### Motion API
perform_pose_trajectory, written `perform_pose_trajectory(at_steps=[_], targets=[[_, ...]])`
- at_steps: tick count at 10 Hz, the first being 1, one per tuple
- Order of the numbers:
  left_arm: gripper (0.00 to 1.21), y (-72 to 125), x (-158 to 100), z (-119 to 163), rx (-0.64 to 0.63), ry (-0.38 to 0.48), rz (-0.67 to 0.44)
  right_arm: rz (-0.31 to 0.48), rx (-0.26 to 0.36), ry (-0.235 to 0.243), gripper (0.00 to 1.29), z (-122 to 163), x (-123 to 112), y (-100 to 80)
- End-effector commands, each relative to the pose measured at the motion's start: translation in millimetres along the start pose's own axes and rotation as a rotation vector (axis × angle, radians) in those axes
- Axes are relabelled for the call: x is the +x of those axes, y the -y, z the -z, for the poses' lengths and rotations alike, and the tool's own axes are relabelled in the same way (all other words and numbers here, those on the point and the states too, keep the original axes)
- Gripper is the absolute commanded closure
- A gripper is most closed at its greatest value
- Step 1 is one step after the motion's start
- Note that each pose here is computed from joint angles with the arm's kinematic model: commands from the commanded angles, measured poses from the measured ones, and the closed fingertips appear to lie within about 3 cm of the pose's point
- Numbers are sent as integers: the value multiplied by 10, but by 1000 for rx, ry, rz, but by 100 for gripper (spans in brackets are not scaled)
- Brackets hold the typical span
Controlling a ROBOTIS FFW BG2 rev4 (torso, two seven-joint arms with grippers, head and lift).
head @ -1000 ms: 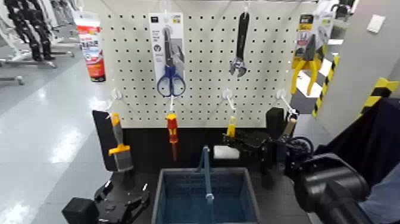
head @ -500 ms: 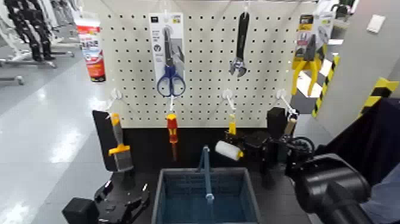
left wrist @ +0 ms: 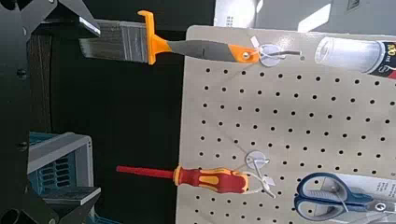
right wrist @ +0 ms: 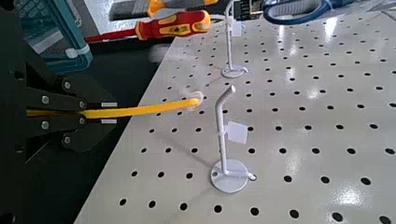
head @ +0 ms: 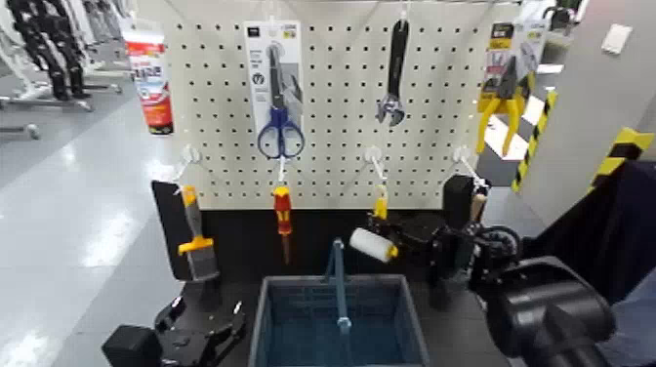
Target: Put the yellow roller into the crate.
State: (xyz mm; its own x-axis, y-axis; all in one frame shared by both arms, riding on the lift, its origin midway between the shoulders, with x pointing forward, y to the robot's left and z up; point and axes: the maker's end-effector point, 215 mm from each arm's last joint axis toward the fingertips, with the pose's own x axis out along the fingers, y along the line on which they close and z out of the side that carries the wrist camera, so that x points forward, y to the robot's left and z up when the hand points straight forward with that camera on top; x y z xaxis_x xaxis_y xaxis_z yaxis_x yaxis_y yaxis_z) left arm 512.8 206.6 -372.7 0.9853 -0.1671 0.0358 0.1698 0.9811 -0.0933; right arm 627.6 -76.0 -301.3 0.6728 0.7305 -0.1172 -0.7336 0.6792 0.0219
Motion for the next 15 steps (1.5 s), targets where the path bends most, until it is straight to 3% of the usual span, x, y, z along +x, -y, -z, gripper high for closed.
perform_pose_trajectory(at_steps=[1, 6, 9, 15], targets=[[12, 6, 0, 0, 0, 0, 1, -2, 21, 18, 128, -27, -108, -137], [12, 13, 0, 15, -1, -3, 2, -4, 72, 12, 128, -141, -467, -337], [12, 14, -10, 20, -4, -4, 0, -3, 170, -23, 128, 102, -724, -521], [12, 10, -6, 18, -1, -5, 2, -30, 288, -91, 128, 942, -479, -658]])
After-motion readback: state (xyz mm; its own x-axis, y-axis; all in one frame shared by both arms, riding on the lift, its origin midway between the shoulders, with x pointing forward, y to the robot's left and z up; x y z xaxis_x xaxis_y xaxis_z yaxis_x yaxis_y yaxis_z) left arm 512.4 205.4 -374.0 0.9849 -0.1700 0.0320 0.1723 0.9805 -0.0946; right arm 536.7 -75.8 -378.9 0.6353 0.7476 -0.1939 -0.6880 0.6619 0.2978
